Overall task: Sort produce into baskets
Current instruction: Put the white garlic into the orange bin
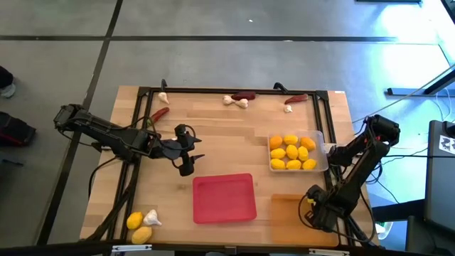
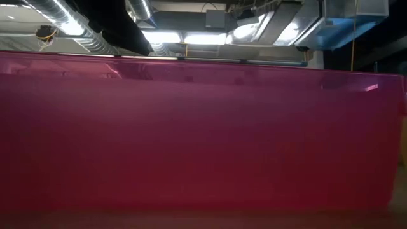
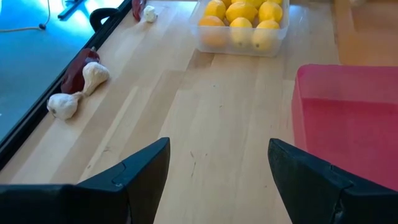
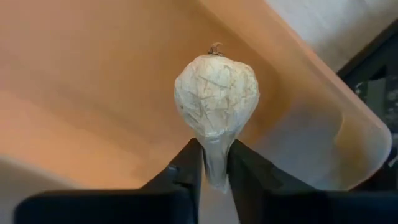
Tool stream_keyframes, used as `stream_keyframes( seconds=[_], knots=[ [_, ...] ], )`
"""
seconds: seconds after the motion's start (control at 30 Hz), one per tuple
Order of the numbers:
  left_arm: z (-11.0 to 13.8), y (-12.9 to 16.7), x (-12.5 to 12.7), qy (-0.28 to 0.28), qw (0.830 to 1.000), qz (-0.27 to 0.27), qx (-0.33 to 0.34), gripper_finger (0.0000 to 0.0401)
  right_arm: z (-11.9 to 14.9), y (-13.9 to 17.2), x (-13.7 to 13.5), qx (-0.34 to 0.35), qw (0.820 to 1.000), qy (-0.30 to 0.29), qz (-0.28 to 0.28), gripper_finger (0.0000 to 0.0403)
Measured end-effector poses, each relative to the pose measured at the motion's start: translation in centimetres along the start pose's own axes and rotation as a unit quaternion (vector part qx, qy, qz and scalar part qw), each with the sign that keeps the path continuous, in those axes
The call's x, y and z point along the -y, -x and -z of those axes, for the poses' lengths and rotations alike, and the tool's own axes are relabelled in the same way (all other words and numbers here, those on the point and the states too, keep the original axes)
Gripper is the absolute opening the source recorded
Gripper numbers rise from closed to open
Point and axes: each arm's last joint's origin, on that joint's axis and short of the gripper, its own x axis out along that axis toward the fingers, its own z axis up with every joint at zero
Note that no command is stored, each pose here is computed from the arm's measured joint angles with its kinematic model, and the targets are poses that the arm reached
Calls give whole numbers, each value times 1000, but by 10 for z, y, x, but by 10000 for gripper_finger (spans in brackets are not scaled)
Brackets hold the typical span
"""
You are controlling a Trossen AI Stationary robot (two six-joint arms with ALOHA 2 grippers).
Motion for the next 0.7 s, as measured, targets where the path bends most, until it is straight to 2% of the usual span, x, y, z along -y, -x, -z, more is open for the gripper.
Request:
stream_keyframes(
  seconds=[0.23,0.37,0.43,0.57,0.63,0.7],
  knots=[
    [0,0,0,2,1000,0,0,269,0,4,1,-3,1000,4,-8,174],
    [0,0,0,5,1000,0,0,269,4,31,0,-17,999,8,-34,209],
    [0,0,0,5,1000,0,0,269,7,51,0,-1,998,19,-63,217],
    [-1,-1,-1,8,1000,-3,1,269,3,85,-3,93,984,38,-147,222],
    [-1,-1,-3,10,1000,-5,1,269,-3,97,-5,168,967,57,-181,222],
    [-1,-2,-4,13,1000,-7,0,269,-14,103,-8,246,947,82,-192,222]
  ],
)
